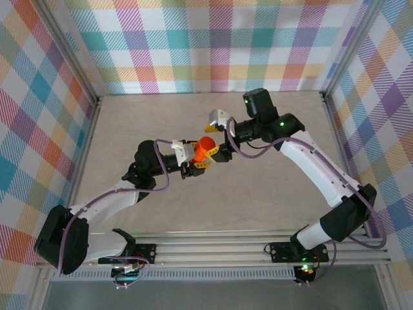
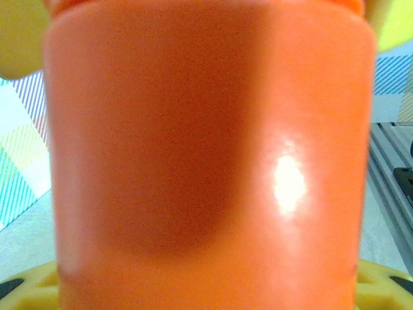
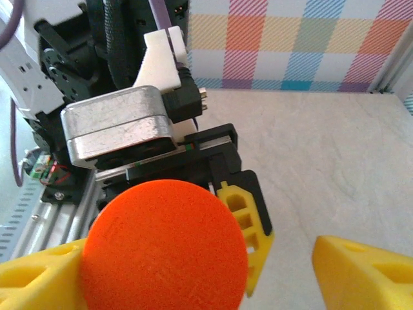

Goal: Sort the pills into containers

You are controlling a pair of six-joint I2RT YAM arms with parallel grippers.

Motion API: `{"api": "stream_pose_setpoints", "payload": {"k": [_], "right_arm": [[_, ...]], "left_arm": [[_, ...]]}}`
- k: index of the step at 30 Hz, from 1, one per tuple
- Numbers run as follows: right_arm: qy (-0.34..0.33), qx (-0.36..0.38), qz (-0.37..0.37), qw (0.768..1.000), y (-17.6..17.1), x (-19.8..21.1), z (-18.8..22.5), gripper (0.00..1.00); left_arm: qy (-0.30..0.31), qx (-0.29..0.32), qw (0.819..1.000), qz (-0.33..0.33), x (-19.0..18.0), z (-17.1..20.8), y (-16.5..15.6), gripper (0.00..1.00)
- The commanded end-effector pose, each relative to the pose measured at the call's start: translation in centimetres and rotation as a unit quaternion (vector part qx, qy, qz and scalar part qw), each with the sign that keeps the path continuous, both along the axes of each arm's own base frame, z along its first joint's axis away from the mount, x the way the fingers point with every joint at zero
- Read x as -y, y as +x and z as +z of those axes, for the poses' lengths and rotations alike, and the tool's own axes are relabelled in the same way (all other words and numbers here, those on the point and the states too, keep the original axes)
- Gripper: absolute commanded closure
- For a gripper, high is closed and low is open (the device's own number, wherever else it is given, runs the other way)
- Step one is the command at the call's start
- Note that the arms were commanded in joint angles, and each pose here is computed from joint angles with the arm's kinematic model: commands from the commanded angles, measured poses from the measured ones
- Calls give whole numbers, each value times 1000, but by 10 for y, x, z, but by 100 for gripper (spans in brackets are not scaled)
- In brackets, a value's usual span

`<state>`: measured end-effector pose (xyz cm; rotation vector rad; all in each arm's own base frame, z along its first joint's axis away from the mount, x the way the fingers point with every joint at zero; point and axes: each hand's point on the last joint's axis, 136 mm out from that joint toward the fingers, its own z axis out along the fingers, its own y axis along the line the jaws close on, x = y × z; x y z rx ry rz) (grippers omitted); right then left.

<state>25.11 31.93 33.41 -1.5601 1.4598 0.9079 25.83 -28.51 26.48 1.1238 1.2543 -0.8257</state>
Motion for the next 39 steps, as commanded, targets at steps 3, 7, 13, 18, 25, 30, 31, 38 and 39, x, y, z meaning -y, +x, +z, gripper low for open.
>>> {"api": "stream_pose_setpoints", "payload": {"k": [3,7,13,18,25,30,31,38,39], "right_arm": [[-6,21,-24,999,9,8,10,14],[22,-7,-14,1000,-8,10,23,6],[76,-40,-30,996,-20,12,46,0],[108,-122,-191,968,33,1,66,3],[86,-253,-395,879,90,1,37,12],[73,-291,-388,871,88,-21,22,18],[67,-295,-386,872,88,-24,19,18],[50,-312,-363,876,78,-38,9,21],[48,-311,-364,876,78,-38,8,23]], "left_arm": [[-5,31,1000,-1,0,17,2,100],[-3,27,998,54,-6,12,22,100],[-7,28,995,98,-11,6,37,100],[-16,24,991,128,-14,7,49,100],[-18,22,981,193,-26,4,68,100],[-18,20,974,226,-33,0,76,100],[-19,20,973,229,-34,-1,77,100],[-14,16,968,249,-38,-5,85,100],[-15,16,968,251,-38,-5,85,100]]}}
